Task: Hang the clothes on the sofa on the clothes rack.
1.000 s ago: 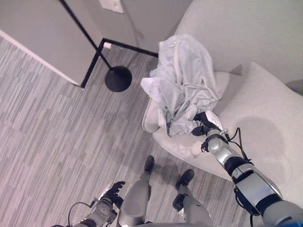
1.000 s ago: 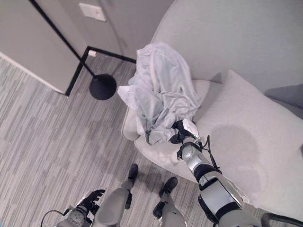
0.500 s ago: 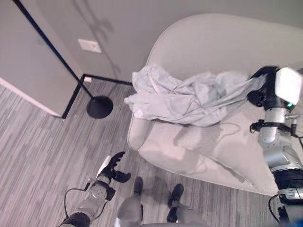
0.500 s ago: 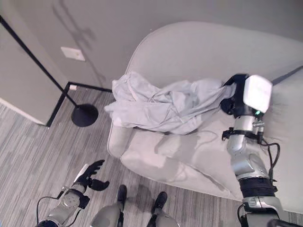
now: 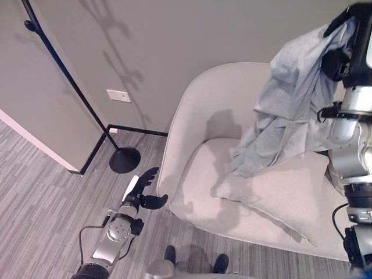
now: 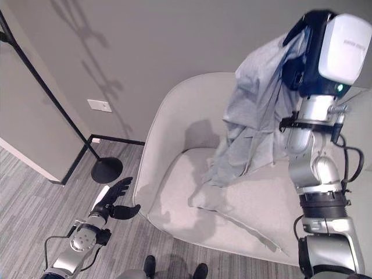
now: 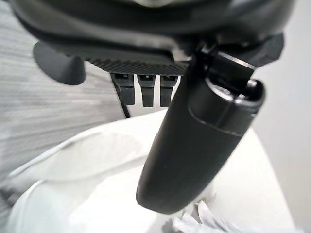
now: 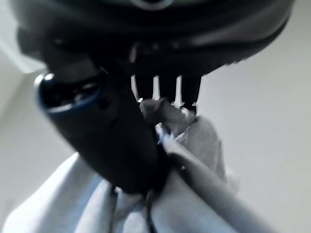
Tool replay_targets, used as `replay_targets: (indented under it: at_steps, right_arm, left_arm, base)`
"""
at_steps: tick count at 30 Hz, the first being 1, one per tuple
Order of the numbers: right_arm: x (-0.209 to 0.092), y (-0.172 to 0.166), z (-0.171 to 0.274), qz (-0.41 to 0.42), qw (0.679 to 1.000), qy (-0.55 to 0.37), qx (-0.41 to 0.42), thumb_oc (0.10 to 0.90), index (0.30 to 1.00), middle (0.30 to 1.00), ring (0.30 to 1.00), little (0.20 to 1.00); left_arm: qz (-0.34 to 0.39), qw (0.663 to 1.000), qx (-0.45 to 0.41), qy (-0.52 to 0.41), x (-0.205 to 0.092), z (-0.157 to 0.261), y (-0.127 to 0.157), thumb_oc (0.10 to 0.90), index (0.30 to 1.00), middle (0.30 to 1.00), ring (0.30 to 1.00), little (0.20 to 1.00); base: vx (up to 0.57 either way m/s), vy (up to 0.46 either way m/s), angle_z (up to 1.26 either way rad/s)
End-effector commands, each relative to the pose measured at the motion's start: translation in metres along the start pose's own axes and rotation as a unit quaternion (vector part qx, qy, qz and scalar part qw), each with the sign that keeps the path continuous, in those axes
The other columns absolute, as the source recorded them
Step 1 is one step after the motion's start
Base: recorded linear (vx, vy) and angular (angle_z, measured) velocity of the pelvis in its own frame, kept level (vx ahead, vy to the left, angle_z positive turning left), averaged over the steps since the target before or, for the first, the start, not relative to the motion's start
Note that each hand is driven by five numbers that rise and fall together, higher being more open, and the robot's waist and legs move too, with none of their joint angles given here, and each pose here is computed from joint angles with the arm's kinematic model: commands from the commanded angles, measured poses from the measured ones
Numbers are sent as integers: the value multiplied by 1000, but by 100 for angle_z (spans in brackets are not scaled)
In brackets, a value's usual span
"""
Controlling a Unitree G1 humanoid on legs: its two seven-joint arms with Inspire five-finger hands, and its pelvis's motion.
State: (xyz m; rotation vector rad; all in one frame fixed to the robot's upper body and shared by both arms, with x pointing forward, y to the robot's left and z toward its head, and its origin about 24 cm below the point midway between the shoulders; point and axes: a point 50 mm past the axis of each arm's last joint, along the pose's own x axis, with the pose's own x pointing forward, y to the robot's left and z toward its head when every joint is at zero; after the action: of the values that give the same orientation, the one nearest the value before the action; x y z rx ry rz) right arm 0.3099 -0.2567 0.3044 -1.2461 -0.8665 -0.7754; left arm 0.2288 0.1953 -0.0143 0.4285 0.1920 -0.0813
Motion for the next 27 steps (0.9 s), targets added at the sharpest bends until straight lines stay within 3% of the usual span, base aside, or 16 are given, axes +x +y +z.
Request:
replay_targets:
  at_steps: [1,3,7,17,21,22,24,27]
  right_arm:
    - [53,-44,33,-141,987,-65,37,400,300,300,300,300]
    - [53,-44,33,-141,987,-65,37,400,300,300,300,300]
    - [49,-32,62,-130,979,-82,134,400,300,300,300,300]
    - [31,-15,104,-80,946,-96,298,400,300,300,300,300]
    - [24,-10,127,-56,914,-99,389,400,300,300,300,300]
    - [21,-11,138,-47,891,-104,440,400,300,300,300,300]
    - [20,-12,143,-42,879,-107,463,400,300,300,300,300]
    - [14,-19,156,-26,832,-120,542,400,300,300,300,300]
  left_arm:
    - [37,978,-3,-206,7,77,25,800,900,900,900,900]
    - [37,978,-4,-206,7,77,25,800,900,900,900,900]
    - [-43,954,-74,-288,0,118,7,800,900,900,900,900]
    - [-180,921,-149,-310,-3,146,-36,800,900,900,900,900]
    - [-239,901,-208,-295,-2,157,-56,800,900,900,900,900]
    - [-257,898,-217,-283,1,159,-65,800,900,900,900,900]
    - [-262,897,-217,-281,3,160,-69,800,900,900,900,900]
    - [-256,906,-200,-270,14,162,-76,800,900,900,900,900]
  base:
    - [-41,-1,2]
    - [-19,-6,5]
    - [-8,-2,7]
    - [-1,0,1]
    - [0,0,0]
    - [-7,16,-4]
    - [5,13,-6]
    - [1,13,-6]
